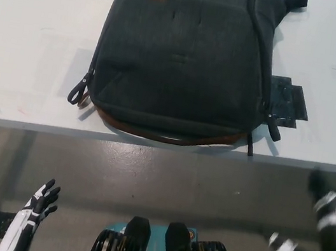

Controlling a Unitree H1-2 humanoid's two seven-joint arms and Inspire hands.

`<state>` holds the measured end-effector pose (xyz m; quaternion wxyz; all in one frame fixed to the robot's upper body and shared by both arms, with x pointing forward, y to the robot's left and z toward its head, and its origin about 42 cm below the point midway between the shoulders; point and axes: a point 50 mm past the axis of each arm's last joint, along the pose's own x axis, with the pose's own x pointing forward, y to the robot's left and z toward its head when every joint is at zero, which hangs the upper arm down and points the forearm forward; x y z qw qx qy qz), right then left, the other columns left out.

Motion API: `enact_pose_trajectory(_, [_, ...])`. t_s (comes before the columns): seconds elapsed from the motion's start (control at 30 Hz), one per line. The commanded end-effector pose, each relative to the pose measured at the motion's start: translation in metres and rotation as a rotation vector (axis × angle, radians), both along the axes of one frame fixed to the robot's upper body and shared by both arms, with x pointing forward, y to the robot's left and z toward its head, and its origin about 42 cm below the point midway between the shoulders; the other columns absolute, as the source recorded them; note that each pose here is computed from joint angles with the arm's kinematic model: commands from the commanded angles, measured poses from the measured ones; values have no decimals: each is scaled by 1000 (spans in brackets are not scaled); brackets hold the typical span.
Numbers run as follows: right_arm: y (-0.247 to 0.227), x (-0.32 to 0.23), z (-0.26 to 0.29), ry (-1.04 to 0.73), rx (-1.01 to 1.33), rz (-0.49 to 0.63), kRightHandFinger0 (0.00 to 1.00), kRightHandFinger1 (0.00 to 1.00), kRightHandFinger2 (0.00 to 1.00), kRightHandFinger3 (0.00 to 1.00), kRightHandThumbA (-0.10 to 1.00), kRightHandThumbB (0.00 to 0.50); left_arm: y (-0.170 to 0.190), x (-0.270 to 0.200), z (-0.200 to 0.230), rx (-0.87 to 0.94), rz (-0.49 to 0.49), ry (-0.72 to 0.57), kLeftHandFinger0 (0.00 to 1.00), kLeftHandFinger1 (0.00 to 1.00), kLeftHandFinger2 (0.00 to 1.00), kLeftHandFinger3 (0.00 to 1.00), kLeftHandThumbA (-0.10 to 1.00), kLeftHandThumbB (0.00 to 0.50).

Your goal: A bag is kept in the middle of the table with its flap loosely closed and the robot uses its right hand to adjust it and opens it

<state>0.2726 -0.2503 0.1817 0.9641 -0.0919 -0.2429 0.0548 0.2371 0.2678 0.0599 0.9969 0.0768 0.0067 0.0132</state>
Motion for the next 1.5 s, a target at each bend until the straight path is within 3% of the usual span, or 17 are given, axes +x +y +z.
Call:
enact_pose_trajectory(0.0, [-5, 33, 89, -126, -16, 76, 1000, 1000, 1000, 1000, 1000, 350, 7, 3, 13, 26, -27, -94, 1000, 1000, 1000, 1000, 1000, 146])
enact_pose_trajectory(0.13, [-1, 85, 132, -90, 62, 160, 1000, 1000, 1000, 1000, 1000, 299, 5, 4, 13, 26, -36, -89, 1000, 1000, 1000, 1000, 1000, 150])
enact_pose_trajectory(0.37, [26, 159, 177, -48, 70, 250, 1000, 1000, 1000, 1000, 1000, 305, 6, 5, 13, 29, -37, -87, 1000, 1000, 1000, 1000, 1000, 159])
enact_pose_trajectory(0.43, [36, 173, 186, -28, 69, 275, 1000, 1000, 1000, 1000, 1000, 279, 7, 6, 13, 26, -40, -88, 1000, 1000, 1000, 1000, 1000, 157])
enact_pose_trajectory(0.53, [48, 196, 199, 25, 75, 308, 1000, 1000, 1000, 1000, 1000, 298, 7, 5, 13, 29, -35, -83, 1000, 1000, 1000, 1000, 1000, 154])
enact_pose_trajectory(0.67, [57, 216, 212, 55, 79, 337, 1000, 1000, 1000, 1000, 1000, 272, 7, 6, 14, 37, -37, -87, 1000, 1000, 1000, 1000, 1000, 155])
enact_pose_trajectory(1.03, [83, 256, 224, 166, 39, 360, 1000, 1000, 1000, 1000, 1000, 332, 7, 4, 14, 38, -48, -80, 1000, 1000, 1000, 1000, 1000, 163])
enact_pose_trajectory(1.2, [90, 263, 230, 192, -142, 360, 1000, 1000, 1000, 1000, 1000, 331, 7, 1, 12, 30, -51, -75, 1000, 1000, 1000, 1000, 1000, 167])
enact_pose_trajectory(1.37, [89, 278, 244, 210, -446, 275, 1000, 1000, 1000, 1000, 1000, 390, 8, 4, 14, 43, -55, -77, 1000, 1000, 1000, 1000, 1000, 174])
enact_pose_trajectory(1.47, [86, 282, 244, 228, -507, 272, 1000, 1000, 1000, 1000, 1000, 378, 8, 5, 14, 48, -56, -79, 1000, 1000, 1000, 1000, 1000, 181])
